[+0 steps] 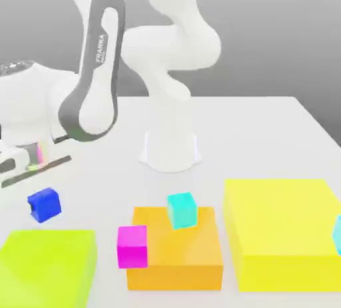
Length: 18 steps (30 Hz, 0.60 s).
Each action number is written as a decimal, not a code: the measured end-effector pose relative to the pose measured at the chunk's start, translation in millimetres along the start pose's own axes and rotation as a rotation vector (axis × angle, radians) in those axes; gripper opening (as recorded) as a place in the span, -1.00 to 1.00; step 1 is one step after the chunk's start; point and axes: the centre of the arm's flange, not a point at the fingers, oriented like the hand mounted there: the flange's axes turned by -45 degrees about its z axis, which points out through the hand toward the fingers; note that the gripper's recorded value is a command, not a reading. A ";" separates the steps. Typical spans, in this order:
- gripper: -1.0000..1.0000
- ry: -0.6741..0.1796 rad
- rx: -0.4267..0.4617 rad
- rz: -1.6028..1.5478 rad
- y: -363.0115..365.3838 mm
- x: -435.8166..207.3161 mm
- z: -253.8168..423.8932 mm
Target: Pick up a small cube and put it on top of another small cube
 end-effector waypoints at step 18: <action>-1.00 0.081 -0.252 -0.465 -7.4 174.7 -48.4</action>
